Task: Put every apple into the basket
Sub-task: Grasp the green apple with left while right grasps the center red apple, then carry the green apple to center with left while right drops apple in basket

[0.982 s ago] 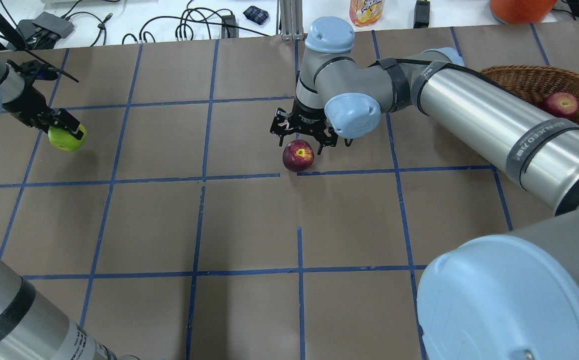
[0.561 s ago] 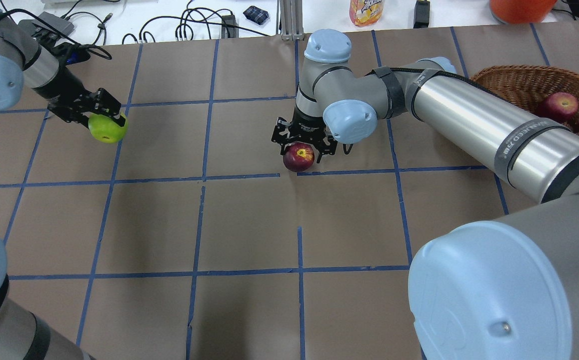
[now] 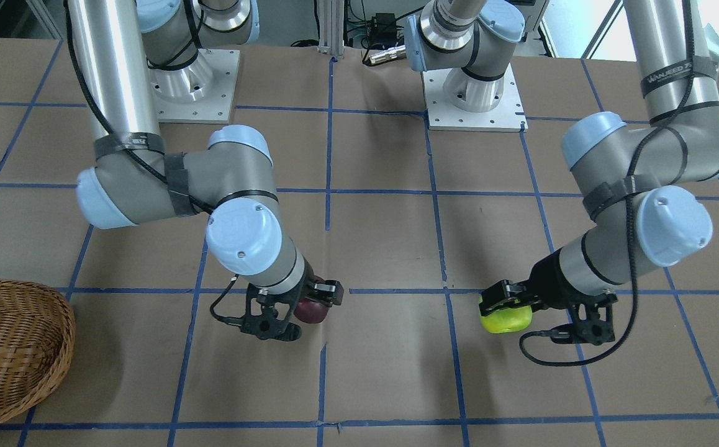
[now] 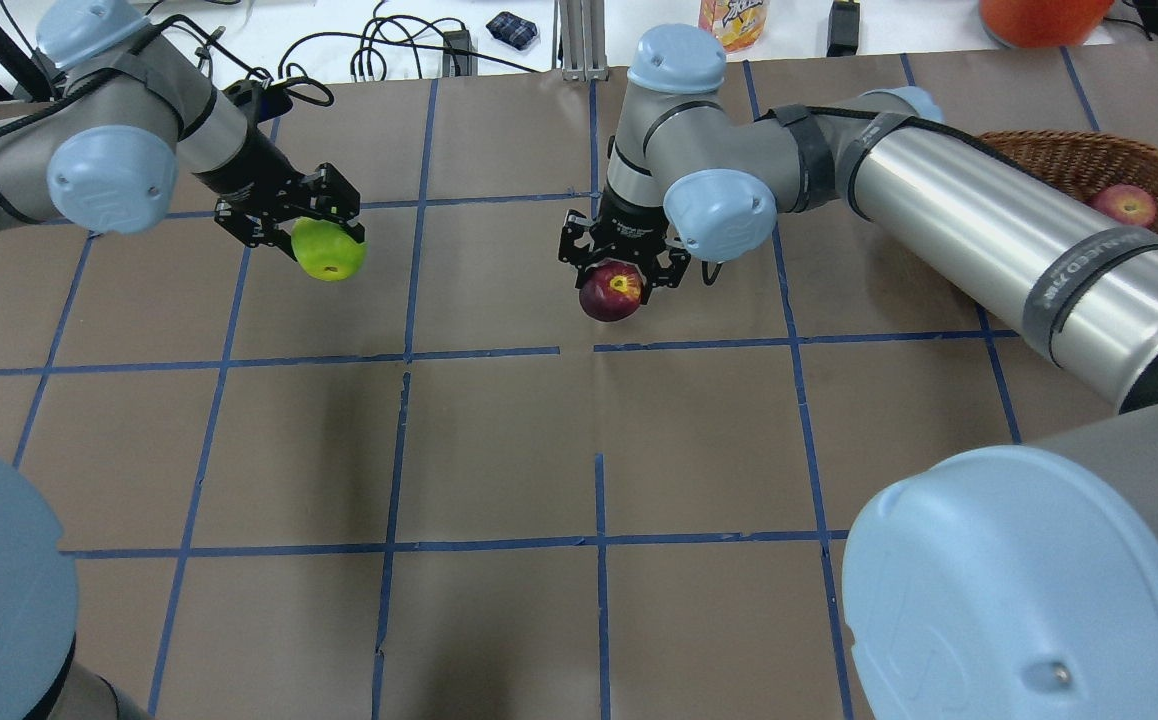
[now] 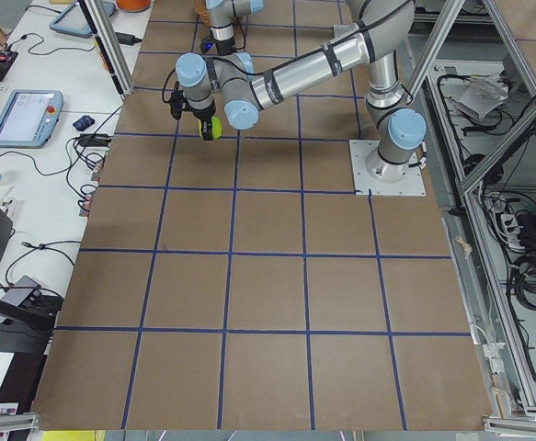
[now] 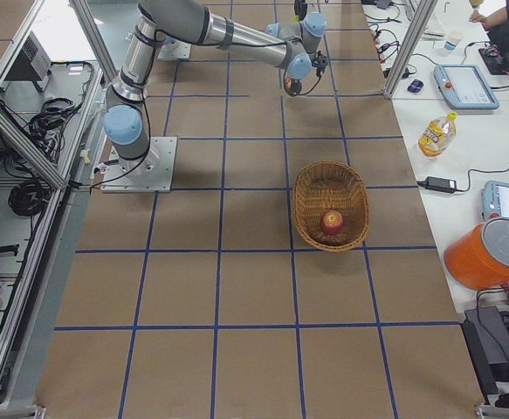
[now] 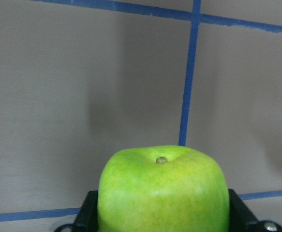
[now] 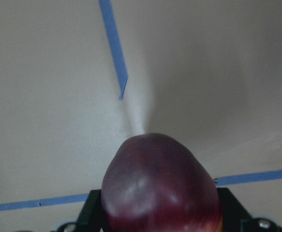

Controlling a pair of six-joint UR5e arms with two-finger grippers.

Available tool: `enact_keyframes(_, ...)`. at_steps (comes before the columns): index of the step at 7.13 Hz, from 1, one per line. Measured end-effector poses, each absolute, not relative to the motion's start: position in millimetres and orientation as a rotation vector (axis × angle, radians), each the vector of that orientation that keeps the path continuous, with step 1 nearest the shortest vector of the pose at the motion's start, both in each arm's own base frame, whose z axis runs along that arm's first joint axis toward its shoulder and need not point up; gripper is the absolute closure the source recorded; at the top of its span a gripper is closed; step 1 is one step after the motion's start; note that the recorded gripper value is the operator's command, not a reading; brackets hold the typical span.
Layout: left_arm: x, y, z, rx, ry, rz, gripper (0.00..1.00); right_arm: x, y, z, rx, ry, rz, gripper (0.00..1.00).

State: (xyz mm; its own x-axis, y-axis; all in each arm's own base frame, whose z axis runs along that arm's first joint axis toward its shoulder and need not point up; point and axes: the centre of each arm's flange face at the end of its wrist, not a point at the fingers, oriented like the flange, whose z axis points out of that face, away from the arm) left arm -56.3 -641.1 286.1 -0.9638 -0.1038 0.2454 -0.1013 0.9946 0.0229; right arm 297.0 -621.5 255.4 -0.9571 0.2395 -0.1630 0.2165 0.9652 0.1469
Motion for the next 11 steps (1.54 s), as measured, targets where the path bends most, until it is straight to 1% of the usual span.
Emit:
enact_keyframes(2,-160.9,-639.4,278.3,0.182,-2.887,0.080,0.64,192.9,-649.8,324.6,0.420,2.948,0.185,1.00)
enact_keyframes(3,-216.9,-626.9,270.5,0.176,-2.887,0.079,0.59,124.8,-660.9,346.3,0.413,3.013,0.162,1.00)
enact_keyframes(4,-265.9,-609.4,261.5,0.160,-2.922,0.073,0.56,56.7,-667.8,355.2,0.376,3.085,0.145,1.00)
enact_keyframes(5,-295.8,-595.2,252.3,0.142,-2.978,0.078,0.50,-1.8,-670.1,357.7,0.321,3.133,0.139,1.00)
enact_keyframes(7,-327.0,-579.1,236.0,0.161,-3.022,0.058,0.09,-97.8,-674.1,347.6,0.196,3.189,0.096,1.00)
enact_keyframes(8,-338.3,-573.5,229.0,0.165,-3.029,0.044,0.00,-127.6,-679.0,329.8,0.169,3.197,0.083,1.00)
enact_keyframes(10,-346.9,-569.6,216.2,0.168,-3.042,0.017,0.00,-160.8,-688.8,290.3,0.143,3.223,0.078,1.00)
enact_keyframes(11,-347.0,-570.2,218.2,0.160,-3.042,0.023,0.00,-169.5,-691.3,275.2,0.134,3.236,0.088,0.90)
